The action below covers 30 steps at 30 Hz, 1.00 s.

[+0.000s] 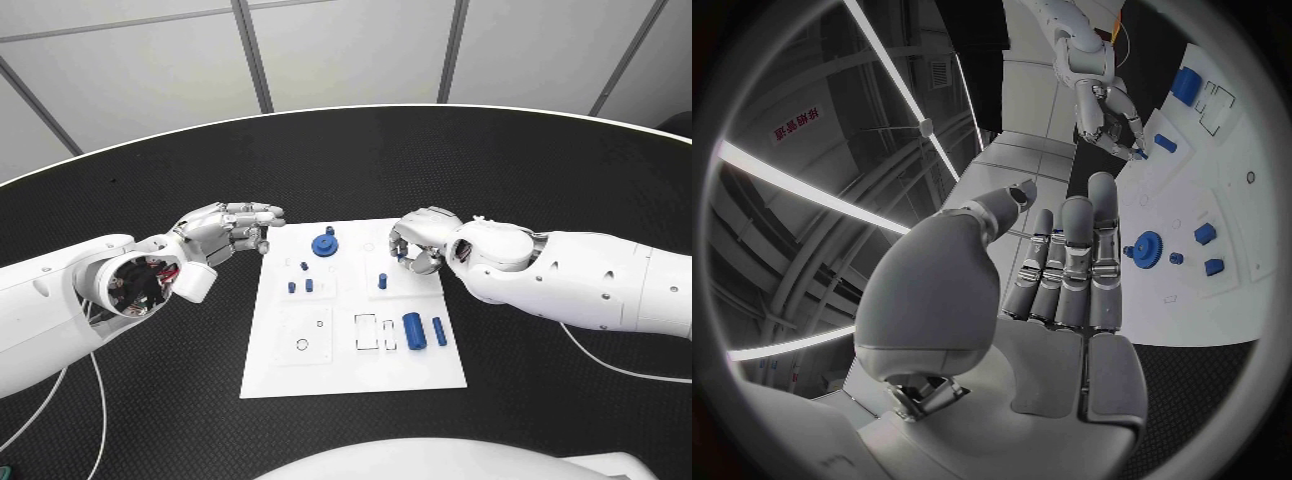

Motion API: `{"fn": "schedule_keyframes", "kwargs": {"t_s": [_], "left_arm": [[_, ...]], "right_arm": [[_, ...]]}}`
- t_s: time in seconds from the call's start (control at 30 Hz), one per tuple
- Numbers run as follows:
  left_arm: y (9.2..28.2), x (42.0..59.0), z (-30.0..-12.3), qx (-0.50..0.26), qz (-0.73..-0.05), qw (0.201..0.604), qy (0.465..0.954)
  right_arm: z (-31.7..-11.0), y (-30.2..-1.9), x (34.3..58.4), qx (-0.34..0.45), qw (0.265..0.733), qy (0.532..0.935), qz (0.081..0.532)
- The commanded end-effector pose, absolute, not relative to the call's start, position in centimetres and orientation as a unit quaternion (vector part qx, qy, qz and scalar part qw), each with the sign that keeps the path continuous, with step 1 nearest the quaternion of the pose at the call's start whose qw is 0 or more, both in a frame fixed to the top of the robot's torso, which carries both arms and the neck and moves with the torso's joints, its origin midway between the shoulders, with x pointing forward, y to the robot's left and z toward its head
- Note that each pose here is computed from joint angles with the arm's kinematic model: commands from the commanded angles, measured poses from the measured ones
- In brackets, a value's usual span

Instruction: Assemble the parts on the task board

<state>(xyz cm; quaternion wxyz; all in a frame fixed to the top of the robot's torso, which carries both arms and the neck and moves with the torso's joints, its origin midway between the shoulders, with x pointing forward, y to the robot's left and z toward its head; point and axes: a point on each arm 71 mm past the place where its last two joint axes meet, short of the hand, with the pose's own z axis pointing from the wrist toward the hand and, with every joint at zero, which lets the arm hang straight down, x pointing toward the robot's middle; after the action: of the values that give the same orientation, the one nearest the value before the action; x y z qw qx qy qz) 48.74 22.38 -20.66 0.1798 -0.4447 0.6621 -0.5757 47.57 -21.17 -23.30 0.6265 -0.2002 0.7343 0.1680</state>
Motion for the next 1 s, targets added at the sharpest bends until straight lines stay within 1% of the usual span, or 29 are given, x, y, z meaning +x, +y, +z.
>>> {"fn": "schedule_keyframes", "kwargs": {"t_s": [0.03, 0.27, 0.37, 0.7, 0.83, 1.0], "left_arm": [[22.4, 48.8, -20.7, -0.445, -0.576, 0.180, 0.662], [22.6, 48.9, -20.7, -0.446, -0.575, 0.183, 0.661], [22.7, 49.0, -20.7, -0.447, -0.575, 0.183, 0.661], [22.5, 49.2, -20.8, -0.445, -0.576, 0.181, 0.661], [22.4, 49.3, -20.8, -0.444, -0.576, 0.181, 0.662], [22.1, 49.4, -20.9, -0.440, -0.579, 0.176, 0.663]], "right_arm": [[-23.1, -21.3, 47.3, -0.199, 0.628, 0.732, 0.171], [-22.4, -21.1, 46.2, -0.198, 0.633, 0.725, 0.185], [-21.7, -20.4, 45.3, -0.200, 0.637, 0.717, 0.201], [-19.3, -17.1, 42.7, -0.212, 0.644, 0.687, 0.262], [-19.0, -15.7, 42.3, -0.215, 0.641, 0.681, 0.282], [-19.1, -13.8, 42.4, -0.219, 0.634, 0.677, 0.303]]}}
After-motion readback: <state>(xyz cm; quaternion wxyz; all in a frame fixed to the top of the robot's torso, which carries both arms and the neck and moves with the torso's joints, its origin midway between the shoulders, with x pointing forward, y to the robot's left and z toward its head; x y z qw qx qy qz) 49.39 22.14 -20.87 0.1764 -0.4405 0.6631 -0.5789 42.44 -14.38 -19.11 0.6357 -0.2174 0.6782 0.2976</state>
